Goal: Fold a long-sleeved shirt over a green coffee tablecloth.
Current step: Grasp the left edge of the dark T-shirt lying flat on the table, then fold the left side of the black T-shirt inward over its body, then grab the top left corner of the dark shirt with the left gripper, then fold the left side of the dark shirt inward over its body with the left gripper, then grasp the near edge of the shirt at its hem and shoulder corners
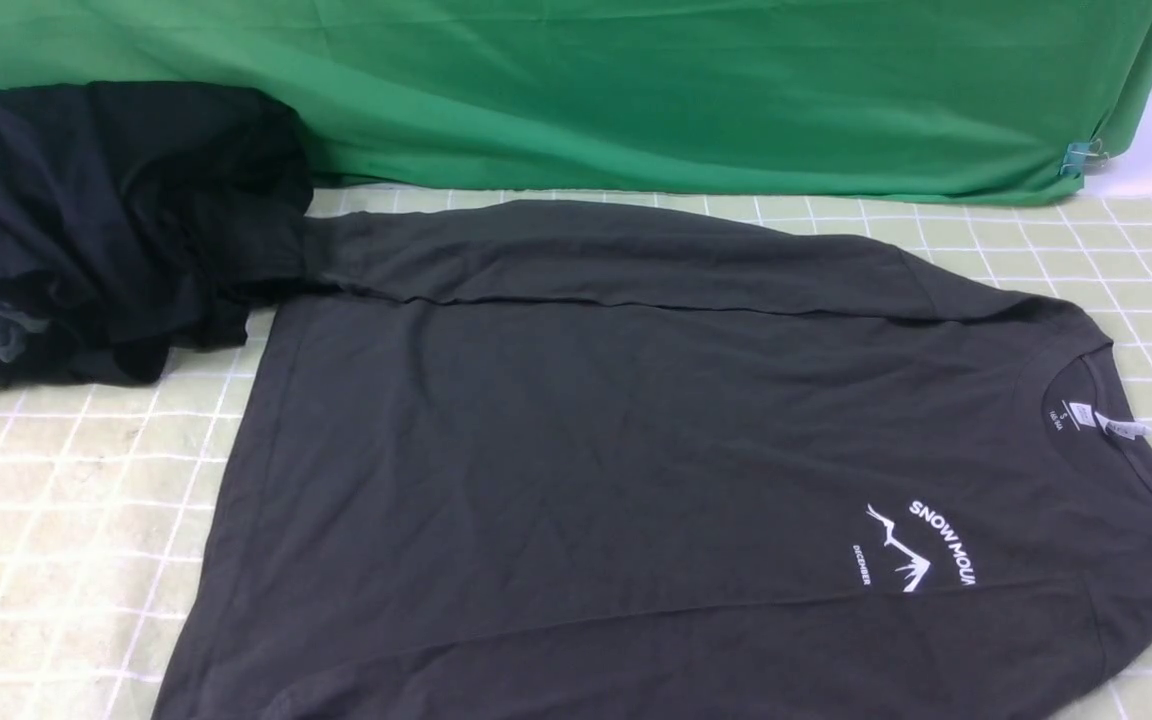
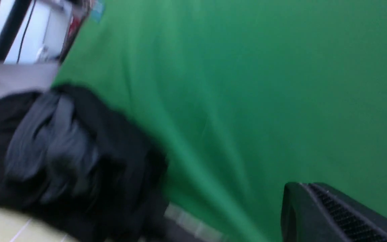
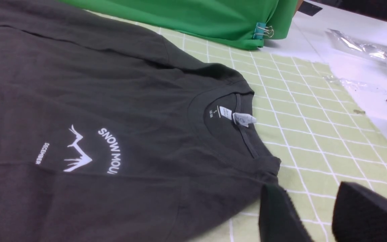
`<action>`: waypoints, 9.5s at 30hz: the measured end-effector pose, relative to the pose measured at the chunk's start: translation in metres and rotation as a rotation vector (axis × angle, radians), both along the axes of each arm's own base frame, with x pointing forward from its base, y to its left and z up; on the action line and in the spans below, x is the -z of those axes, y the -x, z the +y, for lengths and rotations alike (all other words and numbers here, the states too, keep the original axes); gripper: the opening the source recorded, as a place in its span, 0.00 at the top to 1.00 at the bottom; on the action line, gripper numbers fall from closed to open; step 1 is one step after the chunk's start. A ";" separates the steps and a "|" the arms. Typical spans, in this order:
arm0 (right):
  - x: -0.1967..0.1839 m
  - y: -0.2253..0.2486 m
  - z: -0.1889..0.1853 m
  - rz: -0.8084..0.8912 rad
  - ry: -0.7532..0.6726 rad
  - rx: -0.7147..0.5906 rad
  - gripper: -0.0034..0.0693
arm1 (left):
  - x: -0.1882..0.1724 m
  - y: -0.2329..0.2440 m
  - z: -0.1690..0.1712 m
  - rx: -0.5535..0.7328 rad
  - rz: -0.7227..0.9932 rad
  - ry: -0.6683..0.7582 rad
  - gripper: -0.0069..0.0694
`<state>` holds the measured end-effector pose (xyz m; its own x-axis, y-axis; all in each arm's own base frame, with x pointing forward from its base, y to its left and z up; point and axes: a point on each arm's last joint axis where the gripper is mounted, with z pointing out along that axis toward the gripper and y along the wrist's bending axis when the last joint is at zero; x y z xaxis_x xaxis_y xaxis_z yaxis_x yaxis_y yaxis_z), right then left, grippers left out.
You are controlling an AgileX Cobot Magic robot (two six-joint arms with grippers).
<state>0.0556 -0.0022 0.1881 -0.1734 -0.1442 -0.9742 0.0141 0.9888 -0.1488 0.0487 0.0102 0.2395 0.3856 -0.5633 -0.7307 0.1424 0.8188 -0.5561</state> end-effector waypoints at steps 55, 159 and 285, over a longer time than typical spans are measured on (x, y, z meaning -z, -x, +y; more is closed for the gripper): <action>-0.152 -0.088 0.059 0.414 -0.209 -0.388 0.93 | 0.076 -0.167 -0.083 0.492 1.777 -0.602 0.43; 0.002 -0.132 0.143 1.248 0.086 -0.498 0.38 | 0.008 -0.393 -0.076 0.481 1.749 -0.658 0.89; -0.144 -0.157 0.079 0.808 -0.008 -0.282 0.35 | 0.034 -0.153 -0.106 0.502 2.020 -0.527 0.24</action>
